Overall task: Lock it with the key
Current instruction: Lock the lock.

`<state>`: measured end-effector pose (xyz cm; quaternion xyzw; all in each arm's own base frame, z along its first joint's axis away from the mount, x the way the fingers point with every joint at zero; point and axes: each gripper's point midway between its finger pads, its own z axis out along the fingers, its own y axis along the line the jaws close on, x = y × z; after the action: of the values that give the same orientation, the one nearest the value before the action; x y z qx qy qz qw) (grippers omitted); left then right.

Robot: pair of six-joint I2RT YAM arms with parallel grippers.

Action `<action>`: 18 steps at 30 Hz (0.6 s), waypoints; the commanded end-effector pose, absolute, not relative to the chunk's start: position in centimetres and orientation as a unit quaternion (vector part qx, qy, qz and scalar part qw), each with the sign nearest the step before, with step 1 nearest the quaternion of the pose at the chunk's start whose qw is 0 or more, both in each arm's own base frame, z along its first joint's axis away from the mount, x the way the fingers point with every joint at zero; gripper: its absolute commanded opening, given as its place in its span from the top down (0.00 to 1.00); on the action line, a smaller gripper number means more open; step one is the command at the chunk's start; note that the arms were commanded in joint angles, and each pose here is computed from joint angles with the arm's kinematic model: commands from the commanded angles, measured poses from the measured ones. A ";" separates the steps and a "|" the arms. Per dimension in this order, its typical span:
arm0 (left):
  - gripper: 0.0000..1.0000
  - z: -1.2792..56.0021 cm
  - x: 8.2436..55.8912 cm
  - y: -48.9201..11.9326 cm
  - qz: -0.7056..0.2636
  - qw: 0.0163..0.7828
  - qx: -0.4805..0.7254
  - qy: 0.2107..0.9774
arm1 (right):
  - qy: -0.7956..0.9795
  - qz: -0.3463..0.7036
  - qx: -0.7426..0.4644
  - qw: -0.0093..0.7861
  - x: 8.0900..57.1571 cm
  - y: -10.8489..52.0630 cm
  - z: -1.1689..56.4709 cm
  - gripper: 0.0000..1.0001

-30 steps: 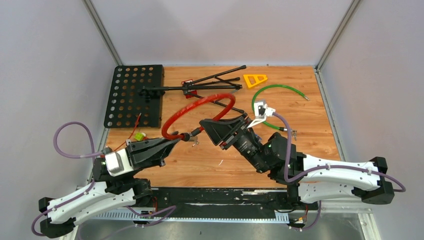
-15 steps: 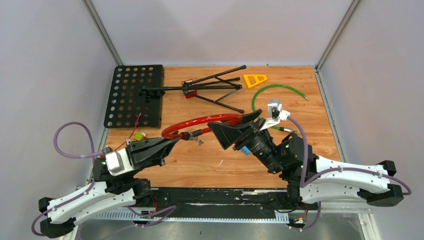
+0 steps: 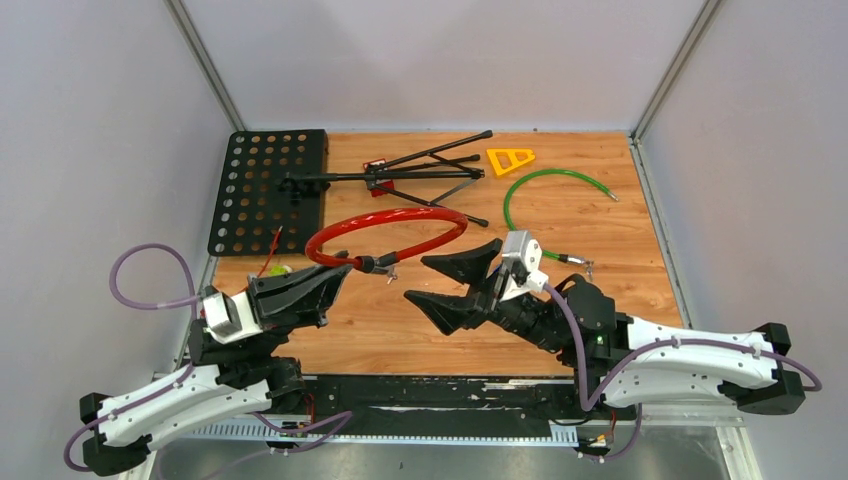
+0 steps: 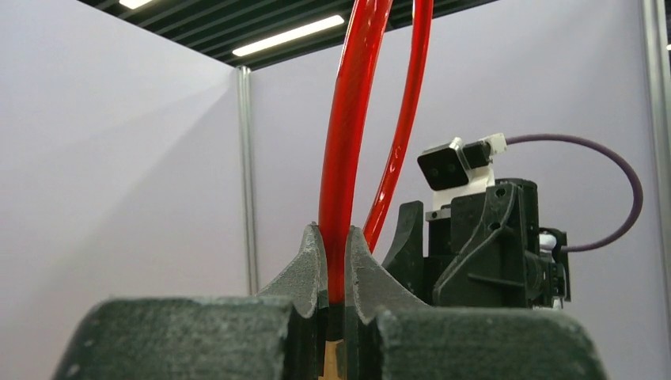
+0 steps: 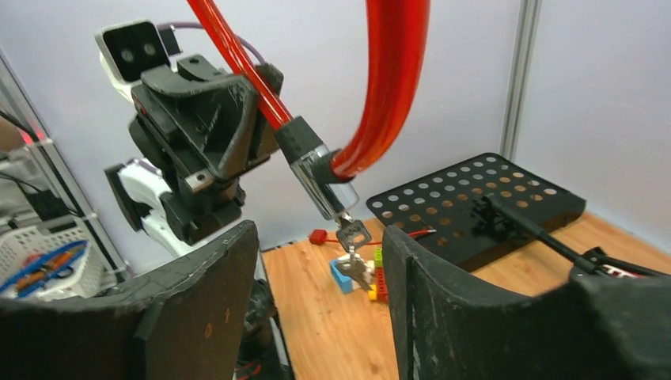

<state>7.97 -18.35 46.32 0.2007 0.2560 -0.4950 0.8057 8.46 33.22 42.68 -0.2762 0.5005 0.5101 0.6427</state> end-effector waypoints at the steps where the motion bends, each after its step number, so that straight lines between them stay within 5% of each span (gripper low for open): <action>1: 1.00 49.7 7.1 -15.6 -0.525 0.812 0.142 0.213 | 0.473 0.479 -0.307 0.673 8.5 32.5 42.8 0.43; 18: 1.00 51.0 5.7 -16.0 -0.558 0.787 0.165 0.207 | 0.438 0.578 -0.459 0.514 7.6 33.2 42.8 0.43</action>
<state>7.24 -18.08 47.61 0.1865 0.2557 -0.5363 0.7824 11.86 32.62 41.85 -0.3846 0.4935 0.5102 0.5901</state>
